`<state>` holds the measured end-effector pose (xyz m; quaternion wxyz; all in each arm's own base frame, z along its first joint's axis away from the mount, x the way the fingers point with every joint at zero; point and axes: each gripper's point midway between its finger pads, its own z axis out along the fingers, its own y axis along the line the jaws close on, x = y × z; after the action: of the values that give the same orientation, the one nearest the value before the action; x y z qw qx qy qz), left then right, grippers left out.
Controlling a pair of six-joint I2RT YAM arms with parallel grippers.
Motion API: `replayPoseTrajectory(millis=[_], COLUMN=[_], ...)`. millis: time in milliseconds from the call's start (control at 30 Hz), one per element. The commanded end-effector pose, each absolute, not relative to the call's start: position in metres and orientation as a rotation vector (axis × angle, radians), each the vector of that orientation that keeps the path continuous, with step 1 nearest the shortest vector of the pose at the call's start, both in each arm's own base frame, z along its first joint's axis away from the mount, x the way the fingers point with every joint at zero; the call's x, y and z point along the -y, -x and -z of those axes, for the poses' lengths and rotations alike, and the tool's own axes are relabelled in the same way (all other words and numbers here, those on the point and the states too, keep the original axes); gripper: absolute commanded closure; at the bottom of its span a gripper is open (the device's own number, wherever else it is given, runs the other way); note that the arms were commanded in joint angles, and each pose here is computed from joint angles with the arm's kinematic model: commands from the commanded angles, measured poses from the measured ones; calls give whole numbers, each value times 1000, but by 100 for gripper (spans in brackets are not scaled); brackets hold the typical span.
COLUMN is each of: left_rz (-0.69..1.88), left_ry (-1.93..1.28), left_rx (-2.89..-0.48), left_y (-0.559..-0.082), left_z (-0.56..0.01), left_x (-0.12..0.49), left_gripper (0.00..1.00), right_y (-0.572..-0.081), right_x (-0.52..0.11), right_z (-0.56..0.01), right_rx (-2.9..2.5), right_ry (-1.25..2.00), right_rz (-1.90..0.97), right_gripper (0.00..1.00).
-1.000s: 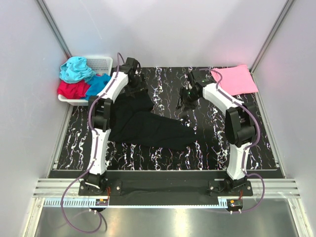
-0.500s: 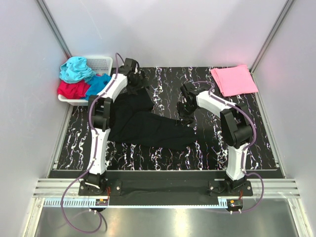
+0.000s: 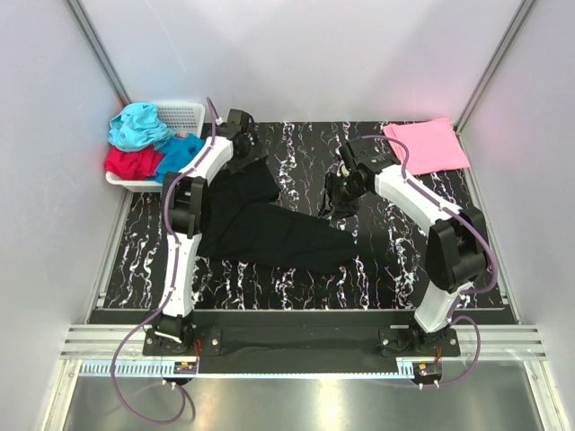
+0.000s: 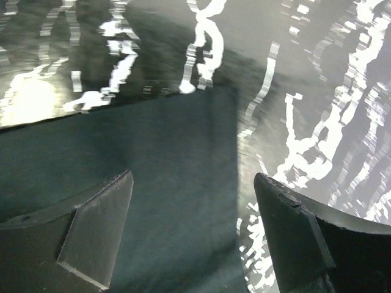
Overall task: Fold and stack the t-shirts
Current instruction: Flatten the tshirt out
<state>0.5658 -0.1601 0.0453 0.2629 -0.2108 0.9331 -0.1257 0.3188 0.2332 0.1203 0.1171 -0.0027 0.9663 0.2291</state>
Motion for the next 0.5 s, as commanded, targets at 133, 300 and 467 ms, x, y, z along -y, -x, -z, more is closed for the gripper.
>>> replayPoseTrajectory(millis=[133, 300, 467], left_rz=[130, 89, 80], left_ry=[659, 649, 632], left_rx=[-2573, -2637, -2674], left_y=[-555, -543, -536], left_z=[-15, 3, 9], left_x=[139, 138, 138], left_gripper=[16, 25, 97], right_y=[-316, -321, -322], right_x=[-237, -238, -236], right_z=[-138, -141, -134], right_rx=[-2801, -2788, -2800], right_ry=[6, 15, 5], right_rz=[-704, -699, -668], right_gripper=[50, 50, 50])
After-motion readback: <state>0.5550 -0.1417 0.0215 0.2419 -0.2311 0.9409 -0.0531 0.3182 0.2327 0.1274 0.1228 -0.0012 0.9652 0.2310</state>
